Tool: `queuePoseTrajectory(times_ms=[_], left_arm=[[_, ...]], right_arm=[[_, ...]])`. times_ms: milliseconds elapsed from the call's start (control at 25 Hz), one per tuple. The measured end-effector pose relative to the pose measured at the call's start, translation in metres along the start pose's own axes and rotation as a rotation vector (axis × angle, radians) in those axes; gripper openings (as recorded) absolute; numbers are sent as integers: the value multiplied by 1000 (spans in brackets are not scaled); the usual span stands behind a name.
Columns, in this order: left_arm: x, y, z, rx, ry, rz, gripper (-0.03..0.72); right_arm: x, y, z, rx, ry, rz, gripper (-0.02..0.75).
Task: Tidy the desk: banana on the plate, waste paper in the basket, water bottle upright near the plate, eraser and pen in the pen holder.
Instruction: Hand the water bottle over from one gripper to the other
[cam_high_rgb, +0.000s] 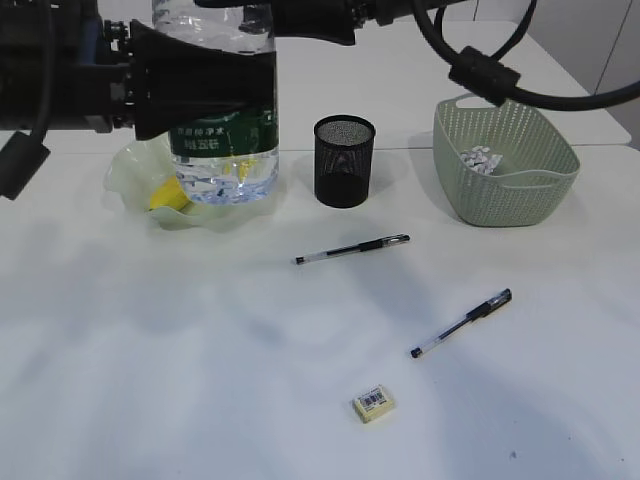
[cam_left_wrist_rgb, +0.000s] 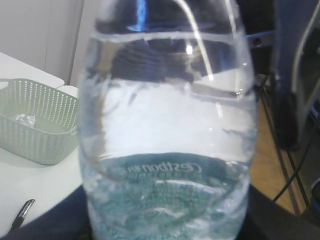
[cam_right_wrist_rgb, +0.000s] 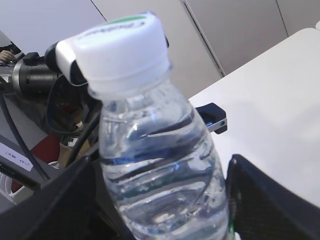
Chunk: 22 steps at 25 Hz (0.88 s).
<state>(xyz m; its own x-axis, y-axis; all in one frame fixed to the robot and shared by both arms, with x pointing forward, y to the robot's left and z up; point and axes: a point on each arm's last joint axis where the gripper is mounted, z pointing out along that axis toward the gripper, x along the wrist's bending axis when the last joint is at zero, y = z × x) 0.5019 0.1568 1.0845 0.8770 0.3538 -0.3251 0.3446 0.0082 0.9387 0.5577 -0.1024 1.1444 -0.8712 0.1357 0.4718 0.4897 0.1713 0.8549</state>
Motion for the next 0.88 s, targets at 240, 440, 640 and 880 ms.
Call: queuePoseTrajectory(times_ms=[240,440,640,880], left_arm=[[1,0,0,2,10,0,386],[1,0,0,2,12,0,386],[1,0,0,2,14,2,386],[3,0,-2,1,23,2,386]], right_arm=[[-1,0,0,2,-7,1,599],[-1,0,0,4,-8,4,599],[-1,0,0,4,-11,19,599],[-1,0,0,4,-15,22,599]])
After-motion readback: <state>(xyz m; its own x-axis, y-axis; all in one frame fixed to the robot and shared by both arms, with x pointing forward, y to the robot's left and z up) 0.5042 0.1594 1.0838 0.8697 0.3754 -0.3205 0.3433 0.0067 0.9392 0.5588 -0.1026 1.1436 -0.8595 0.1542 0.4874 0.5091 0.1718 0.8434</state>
